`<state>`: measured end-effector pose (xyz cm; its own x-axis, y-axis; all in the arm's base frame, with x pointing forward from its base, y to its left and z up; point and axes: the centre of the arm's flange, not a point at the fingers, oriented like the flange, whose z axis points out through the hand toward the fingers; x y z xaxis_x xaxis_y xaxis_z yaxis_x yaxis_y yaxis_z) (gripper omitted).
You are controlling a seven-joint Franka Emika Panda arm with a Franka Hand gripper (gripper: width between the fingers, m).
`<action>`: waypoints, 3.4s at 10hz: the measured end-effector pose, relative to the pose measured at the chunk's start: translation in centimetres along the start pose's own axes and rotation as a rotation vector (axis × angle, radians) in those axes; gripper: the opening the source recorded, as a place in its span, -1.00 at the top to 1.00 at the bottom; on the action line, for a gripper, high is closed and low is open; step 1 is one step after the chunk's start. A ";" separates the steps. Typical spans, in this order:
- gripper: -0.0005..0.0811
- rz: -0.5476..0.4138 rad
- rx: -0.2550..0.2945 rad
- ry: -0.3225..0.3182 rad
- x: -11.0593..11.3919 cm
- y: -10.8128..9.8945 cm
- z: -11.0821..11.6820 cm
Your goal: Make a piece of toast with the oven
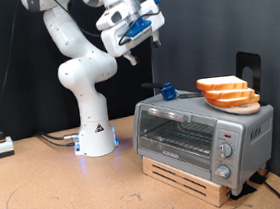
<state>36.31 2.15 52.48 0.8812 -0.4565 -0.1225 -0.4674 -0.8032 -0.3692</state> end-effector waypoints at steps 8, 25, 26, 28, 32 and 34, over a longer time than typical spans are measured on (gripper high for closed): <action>-1.00 0.008 0.016 -0.036 0.7 0.7 1.0; -1.00 -0.014 -0.118 -0.016 0.7 3.5 12.7; -1.00 -0.022 -0.134 -0.012 0.7 3.6 13.4; -1.00 -0.034 -0.161 0.001 0.6 3.9 14.9; -1.00 -0.022 -0.180 0.014 1.2 4.5 16.8; -1.00 -0.004 -0.178 0.020 1.8 4.9 16.8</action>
<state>36.74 3.79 34.99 0.8824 -0.4592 -0.1025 -0.4705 -0.8594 -0.2001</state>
